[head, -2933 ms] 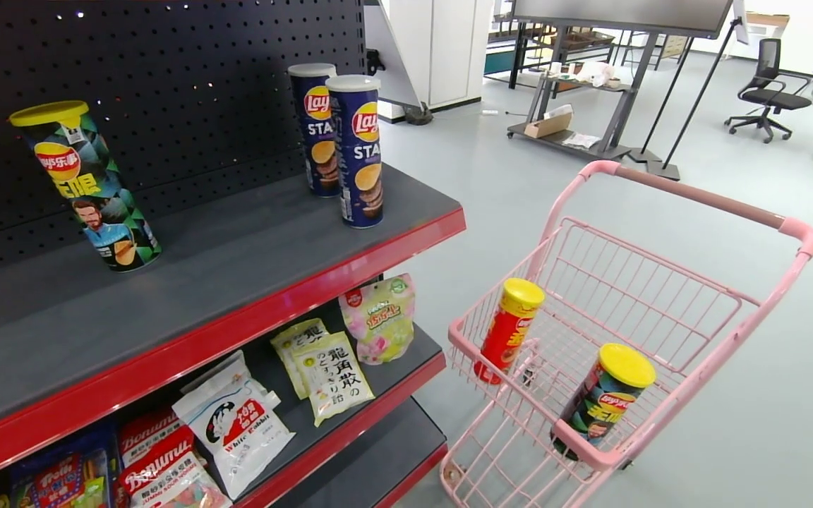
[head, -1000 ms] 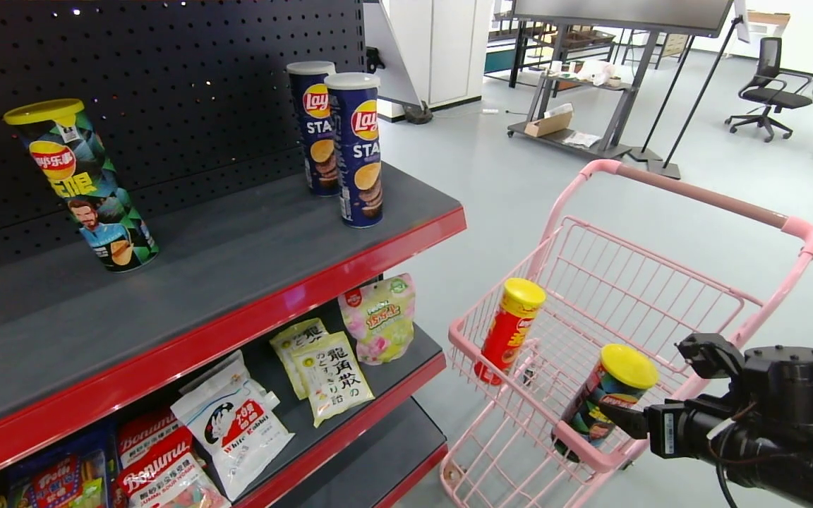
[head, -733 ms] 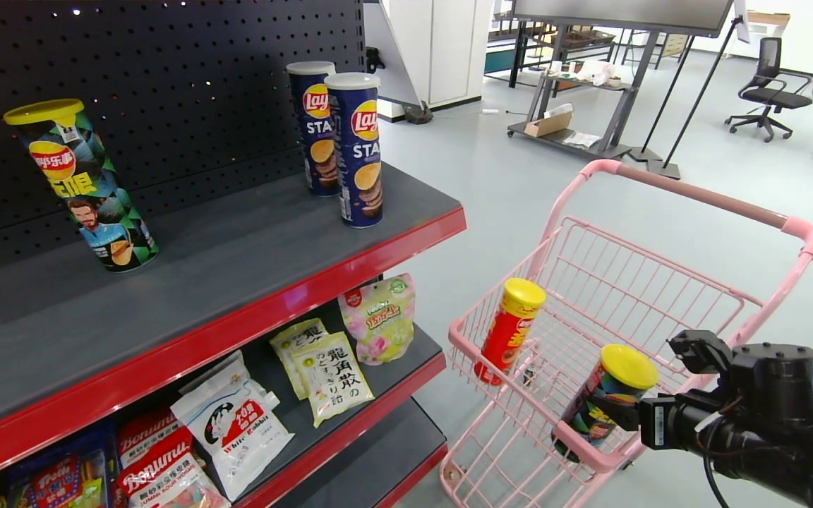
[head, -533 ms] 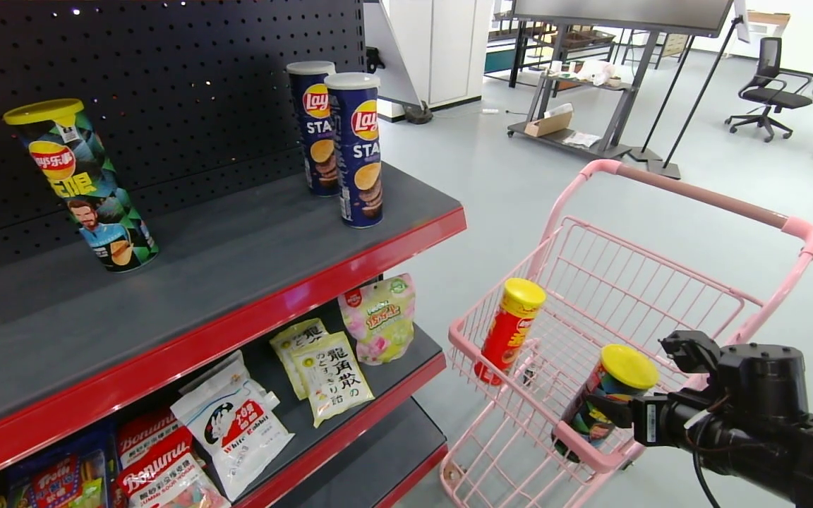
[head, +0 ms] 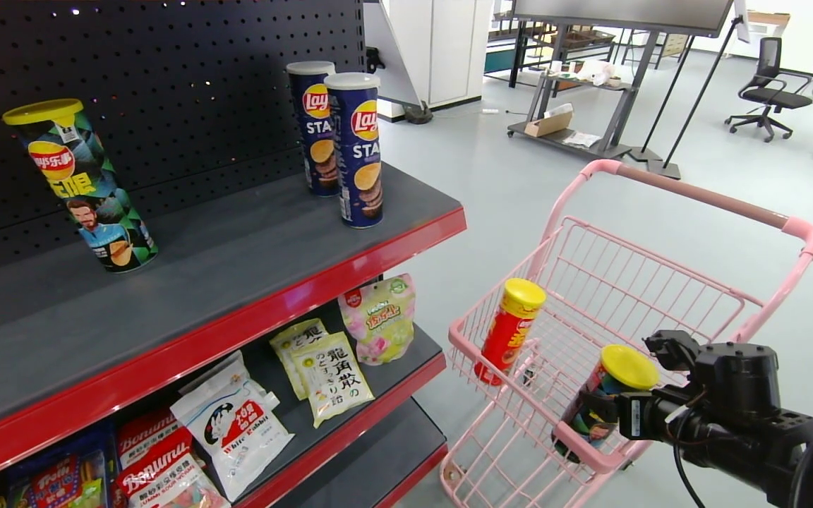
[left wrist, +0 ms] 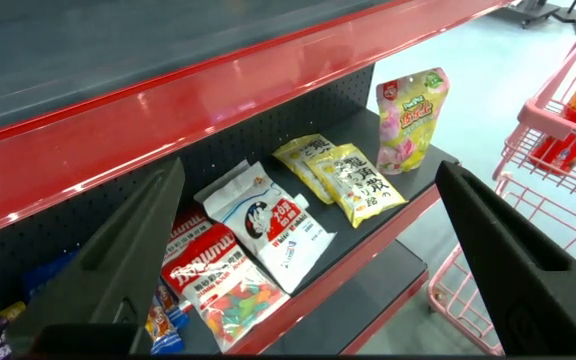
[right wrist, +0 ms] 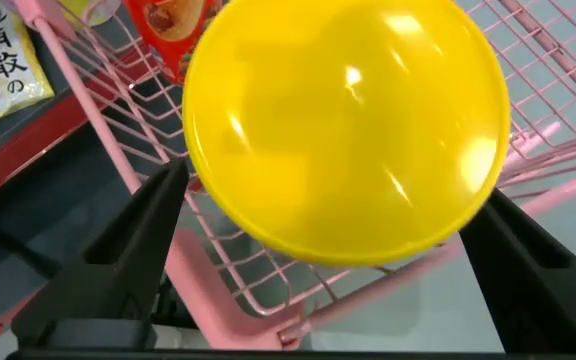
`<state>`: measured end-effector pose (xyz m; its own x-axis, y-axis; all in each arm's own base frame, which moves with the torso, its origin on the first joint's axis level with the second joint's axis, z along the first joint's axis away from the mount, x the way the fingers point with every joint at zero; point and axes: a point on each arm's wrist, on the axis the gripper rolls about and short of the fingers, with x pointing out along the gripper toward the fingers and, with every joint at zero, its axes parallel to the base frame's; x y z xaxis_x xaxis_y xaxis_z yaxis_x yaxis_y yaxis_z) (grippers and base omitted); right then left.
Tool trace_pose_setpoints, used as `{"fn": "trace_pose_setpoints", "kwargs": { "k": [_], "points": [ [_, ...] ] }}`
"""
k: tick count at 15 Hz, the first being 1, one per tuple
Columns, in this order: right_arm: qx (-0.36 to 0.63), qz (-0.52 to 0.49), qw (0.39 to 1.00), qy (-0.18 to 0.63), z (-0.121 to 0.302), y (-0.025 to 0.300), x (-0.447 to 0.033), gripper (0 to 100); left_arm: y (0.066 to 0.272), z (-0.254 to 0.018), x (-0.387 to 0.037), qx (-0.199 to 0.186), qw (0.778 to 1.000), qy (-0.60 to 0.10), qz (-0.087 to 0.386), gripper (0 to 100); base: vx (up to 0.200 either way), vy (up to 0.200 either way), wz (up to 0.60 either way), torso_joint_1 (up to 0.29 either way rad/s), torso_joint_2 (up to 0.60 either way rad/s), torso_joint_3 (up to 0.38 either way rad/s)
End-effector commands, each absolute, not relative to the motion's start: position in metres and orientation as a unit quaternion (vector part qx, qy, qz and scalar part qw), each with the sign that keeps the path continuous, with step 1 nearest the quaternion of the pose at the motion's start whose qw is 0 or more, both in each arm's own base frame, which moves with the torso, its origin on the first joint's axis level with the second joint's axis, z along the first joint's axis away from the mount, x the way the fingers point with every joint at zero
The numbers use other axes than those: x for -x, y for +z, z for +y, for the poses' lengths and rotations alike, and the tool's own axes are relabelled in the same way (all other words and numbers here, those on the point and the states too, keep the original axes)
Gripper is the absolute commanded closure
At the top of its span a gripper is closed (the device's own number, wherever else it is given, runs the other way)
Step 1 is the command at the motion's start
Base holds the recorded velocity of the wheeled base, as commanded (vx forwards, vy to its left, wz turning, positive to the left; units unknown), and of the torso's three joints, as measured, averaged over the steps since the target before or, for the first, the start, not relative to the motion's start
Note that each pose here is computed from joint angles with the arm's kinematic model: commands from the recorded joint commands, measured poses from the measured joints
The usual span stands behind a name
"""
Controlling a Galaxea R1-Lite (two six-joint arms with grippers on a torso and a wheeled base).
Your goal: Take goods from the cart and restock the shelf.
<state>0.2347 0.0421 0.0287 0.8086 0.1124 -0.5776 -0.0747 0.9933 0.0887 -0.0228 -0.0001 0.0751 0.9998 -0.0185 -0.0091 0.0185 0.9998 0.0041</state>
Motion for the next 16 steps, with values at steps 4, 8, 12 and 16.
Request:
{"fn": "trace_pose_setpoints", "kwargs": {
  "k": [4, 8, 12, 16],
  "points": [
    [-0.029, 0.298, 0.953, 0.042, 0.044, 0.023, -0.245, 0, 0.075, 0.000, 0.023, -0.002, 1.000, -0.009, 0.004, 0, 0.000, 0.000, 0.00, 0.000, 0.00, 0.000],
    [-0.028, 0.296, 0.954, 0.038, 0.044, 0.019, -0.250, 0, 0.075, 0.000, 0.023, -0.002, 1.000, -0.009, 0.005, 0, 0.000, 0.000, 0.00, 0.000, 0.00, 0.000],
    [-0.026, 0.297, 0.954, 0.031, 0.046, 0.015, -0.257, 0, 0.075, 0.000, 0.023, -0.002, 1.000, -0.009, 0.004, 0, 0.000, 0.000, 0.00, 0.000, 0.00, 0.000],
    [-0.024, 0.297, 0.954, 0.028, 0.046, 0.013, -0.260, 100, 0.075, 0.000, 0.023, -0.002, 1.000, -0.009, 0.005, 0, 0.000, 0.000, 0.00, 0.000, 0.00, 0.000]
  ]
}}
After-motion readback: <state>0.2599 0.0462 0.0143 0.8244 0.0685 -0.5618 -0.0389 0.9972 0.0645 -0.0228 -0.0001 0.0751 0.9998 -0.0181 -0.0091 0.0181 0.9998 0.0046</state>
